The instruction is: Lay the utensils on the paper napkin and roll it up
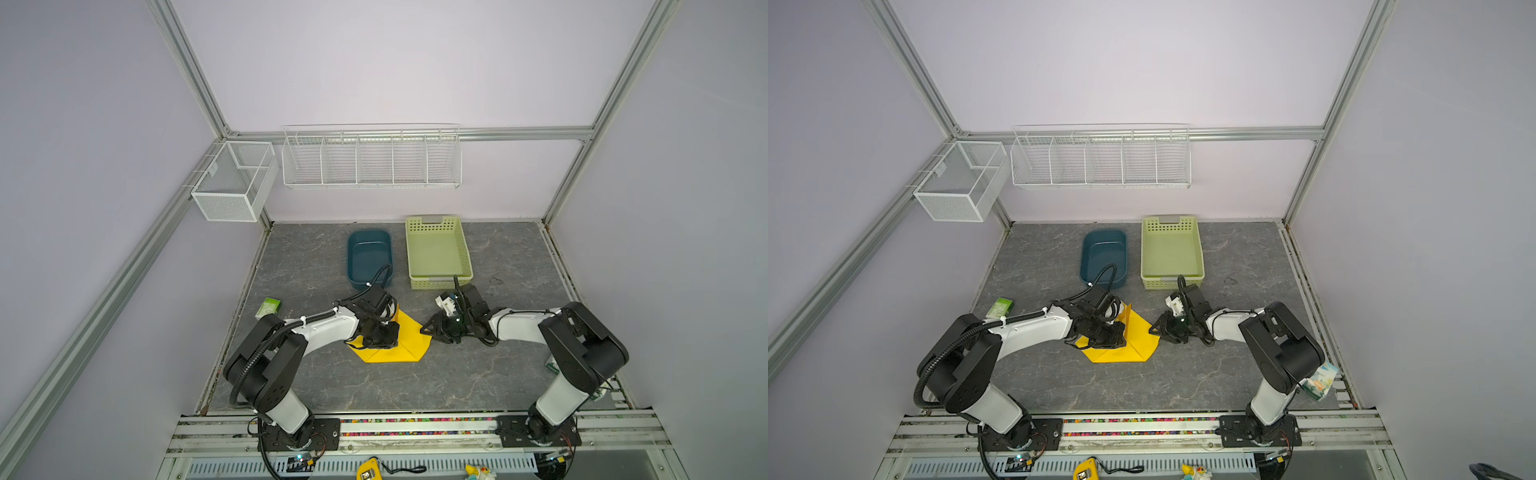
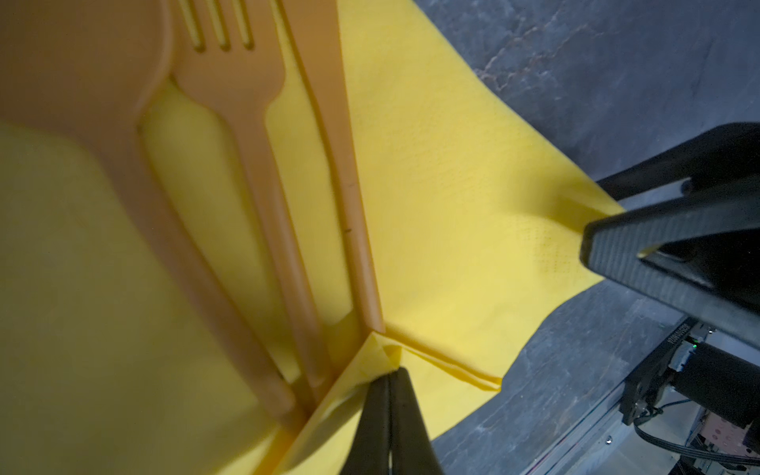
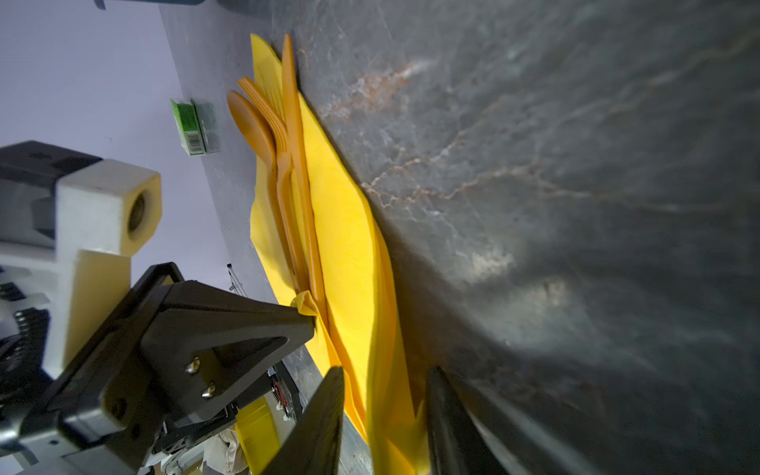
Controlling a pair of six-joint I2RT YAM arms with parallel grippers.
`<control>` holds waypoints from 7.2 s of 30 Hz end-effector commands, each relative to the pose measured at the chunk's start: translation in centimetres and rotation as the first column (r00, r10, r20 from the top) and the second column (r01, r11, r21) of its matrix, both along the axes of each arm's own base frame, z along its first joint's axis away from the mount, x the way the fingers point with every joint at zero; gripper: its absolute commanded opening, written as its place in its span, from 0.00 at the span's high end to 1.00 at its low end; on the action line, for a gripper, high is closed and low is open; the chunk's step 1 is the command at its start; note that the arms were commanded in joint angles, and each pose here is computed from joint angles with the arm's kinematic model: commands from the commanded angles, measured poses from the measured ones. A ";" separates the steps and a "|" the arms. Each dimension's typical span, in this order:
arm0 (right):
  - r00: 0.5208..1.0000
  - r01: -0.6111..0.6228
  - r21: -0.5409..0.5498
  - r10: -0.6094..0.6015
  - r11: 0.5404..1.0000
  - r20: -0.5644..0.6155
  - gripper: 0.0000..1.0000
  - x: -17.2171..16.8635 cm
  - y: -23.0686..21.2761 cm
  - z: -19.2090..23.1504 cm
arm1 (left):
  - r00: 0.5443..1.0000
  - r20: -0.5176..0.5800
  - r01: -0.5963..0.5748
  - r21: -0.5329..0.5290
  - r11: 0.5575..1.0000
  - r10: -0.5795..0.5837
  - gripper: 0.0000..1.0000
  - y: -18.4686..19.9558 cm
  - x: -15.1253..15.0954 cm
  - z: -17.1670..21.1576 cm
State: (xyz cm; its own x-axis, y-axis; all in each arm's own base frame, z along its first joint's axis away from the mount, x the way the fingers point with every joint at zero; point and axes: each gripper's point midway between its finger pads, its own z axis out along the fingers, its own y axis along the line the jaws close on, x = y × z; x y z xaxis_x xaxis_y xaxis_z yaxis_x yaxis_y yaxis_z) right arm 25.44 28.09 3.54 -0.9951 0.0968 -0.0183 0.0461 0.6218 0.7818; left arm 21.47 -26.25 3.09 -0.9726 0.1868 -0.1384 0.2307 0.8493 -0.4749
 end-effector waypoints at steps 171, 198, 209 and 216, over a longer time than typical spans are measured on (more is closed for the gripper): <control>0.988 -0.143 0.048 0.145 0.989 -0.055 0.93 -1.8 13.3 3.0 | 0.995 0.032 -0.090 0.034 0.995 0.089 1.00 5.0 -2.1 -1.3; 0.980 -0.150 0.055 0.156 0.987 -0.122 0.87 -2.1 15.4 -1.3 | 0.994 0.052 -0.095 0.026 0.995 0.094 1.00 5.2 -2.1 -0.9; 0.977 -0.161 0.030 0.164 0.986 -0.140 0.65 -2.4 15.0 -2.3 | 0.968 0.164 -0.206 0.096 0.974 0.189 1.00 8.3 -0.6 2.3; 0.977 -0.161 0.027 0.163 0.987 -0.141 0.73 -2.4 14.9 -2.4 | 0.949 0.172 -0.280 0.063 0.958 0.266 1.00 9.4 0.8 3.1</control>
State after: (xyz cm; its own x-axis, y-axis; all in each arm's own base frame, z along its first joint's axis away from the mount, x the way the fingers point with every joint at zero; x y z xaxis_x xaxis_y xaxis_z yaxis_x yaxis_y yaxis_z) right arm 23.55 43.60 3.07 -0.9934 -0.0817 0.0802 0.0192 0.5713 0.8205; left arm 21.42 -17.15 5.13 -0.9619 -0.0308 -0.2717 0.0756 0.9249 -0.3726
